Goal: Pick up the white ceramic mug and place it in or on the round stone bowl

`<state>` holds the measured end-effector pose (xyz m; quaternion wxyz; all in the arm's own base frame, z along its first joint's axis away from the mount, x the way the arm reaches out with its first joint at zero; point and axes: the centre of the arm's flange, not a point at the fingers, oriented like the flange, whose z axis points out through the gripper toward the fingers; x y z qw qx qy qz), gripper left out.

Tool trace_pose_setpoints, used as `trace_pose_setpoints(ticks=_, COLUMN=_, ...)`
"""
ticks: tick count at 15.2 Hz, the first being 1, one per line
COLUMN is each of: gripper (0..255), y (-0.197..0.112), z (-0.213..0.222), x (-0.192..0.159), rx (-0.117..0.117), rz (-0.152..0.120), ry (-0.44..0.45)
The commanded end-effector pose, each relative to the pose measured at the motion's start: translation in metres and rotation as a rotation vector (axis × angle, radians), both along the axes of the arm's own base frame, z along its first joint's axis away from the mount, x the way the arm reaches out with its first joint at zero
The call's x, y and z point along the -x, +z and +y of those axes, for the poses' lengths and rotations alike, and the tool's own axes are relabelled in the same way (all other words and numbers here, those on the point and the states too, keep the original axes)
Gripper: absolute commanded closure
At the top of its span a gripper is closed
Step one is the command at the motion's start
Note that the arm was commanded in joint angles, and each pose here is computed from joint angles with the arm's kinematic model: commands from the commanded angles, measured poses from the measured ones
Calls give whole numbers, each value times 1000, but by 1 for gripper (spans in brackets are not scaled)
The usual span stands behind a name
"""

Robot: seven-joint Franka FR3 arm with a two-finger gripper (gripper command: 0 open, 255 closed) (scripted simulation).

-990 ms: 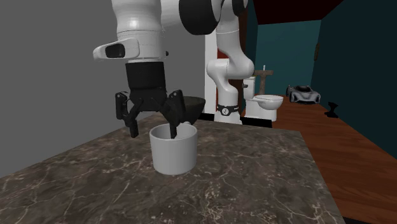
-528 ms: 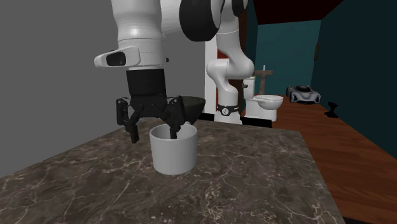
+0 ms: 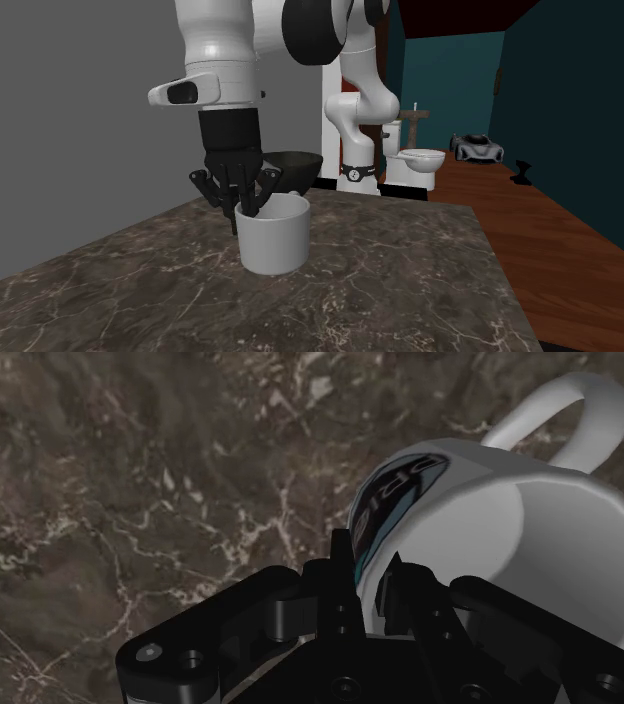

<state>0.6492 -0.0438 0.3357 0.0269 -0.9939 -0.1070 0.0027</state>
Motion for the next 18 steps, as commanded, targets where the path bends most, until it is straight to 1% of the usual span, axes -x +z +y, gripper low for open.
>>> trace_pose_setpoints(ticks=1, gripper=255, y=0, z=0, x=0, rx=0, rz=0, ry=0)
trace_pose_setpoints(ticks=4, gripper=255, y=0, z=0, x=0, rx=0, rz=0, ry=0)
trace_pose_setpoints(ticks=18, gripper=255, y=74, z=0, x=0, rx=0, rz=0, ry=0)
